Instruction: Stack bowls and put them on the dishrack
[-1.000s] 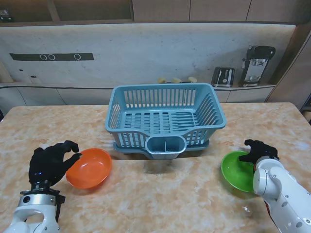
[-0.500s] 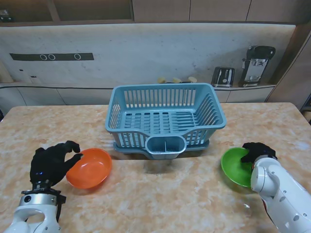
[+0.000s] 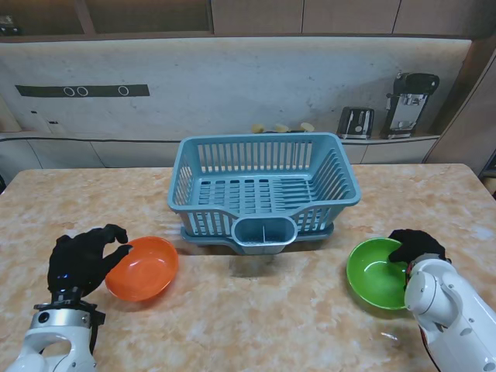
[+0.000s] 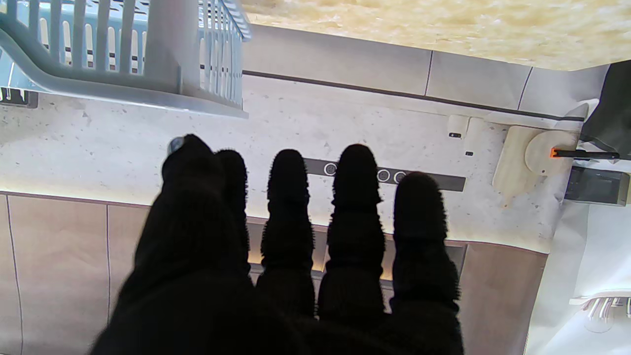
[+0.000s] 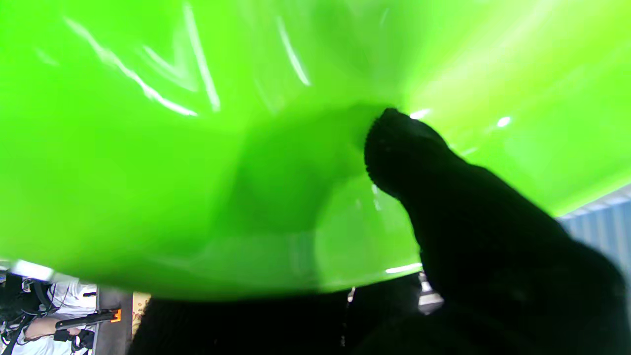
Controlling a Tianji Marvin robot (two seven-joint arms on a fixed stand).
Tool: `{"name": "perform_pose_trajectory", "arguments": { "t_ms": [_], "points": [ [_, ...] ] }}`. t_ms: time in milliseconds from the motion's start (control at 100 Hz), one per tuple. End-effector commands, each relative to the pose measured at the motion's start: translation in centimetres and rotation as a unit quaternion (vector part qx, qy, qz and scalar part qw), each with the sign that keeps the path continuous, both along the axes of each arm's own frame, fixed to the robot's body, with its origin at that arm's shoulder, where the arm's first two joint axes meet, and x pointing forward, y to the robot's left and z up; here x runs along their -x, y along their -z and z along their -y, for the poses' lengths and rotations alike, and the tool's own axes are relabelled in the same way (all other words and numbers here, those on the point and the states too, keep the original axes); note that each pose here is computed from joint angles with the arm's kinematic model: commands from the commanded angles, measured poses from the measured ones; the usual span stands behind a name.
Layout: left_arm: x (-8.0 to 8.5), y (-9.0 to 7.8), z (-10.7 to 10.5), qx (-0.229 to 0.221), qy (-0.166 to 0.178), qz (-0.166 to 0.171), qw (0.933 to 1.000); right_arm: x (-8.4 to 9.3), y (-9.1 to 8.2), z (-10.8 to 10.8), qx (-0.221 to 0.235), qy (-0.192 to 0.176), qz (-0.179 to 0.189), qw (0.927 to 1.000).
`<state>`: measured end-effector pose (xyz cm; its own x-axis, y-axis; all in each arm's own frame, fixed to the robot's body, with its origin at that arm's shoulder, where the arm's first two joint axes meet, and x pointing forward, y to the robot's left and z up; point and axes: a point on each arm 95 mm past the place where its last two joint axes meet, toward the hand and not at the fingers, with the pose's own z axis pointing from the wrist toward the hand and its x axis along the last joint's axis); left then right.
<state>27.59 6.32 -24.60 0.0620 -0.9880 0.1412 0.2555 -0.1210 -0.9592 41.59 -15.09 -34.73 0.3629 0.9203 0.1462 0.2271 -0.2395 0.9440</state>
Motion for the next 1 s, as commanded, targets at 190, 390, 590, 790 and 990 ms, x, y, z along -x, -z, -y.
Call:
{"name": "perform_pose_trajectory", "arguments": {
  "t_ms": [190, 390, 590, 790, 990],
  "points": [
    [0.2, 0.0, 0.1, 0.001, 0.001, -0.005, 1.0000, 1.8, -1.1, -0.8, -0.022, -0.010, 0.028, 0.9993],
    [0.3, -0.1, 0.1, 0.001, 0.000, -0.004, 1.0000, 3.2, -2.4, -1.3, -0.038, -0.013, 0.053, 0.9978],
    [0.3, -0.1, 0.1, 0.000, 0.001, -0.006, 1.0000, 4.5, -4.0, -2.2, -0.039, -0.030, 0.082, 0.9954],
    [0.3, -0.1, 0.1, 0.001, 0.001, -0.006, 1.0000, 5.7, -5.9, -3.4, -0.052, -0.053, 0.115, 0.9906],
    [0.3, -0.1, 0.1, 0.001, 0.001, -0.005, 1.0000, 6.8, -7.4, -4.8, -0.073, -0.081, 0.142, 0.9839]
  ]
}}
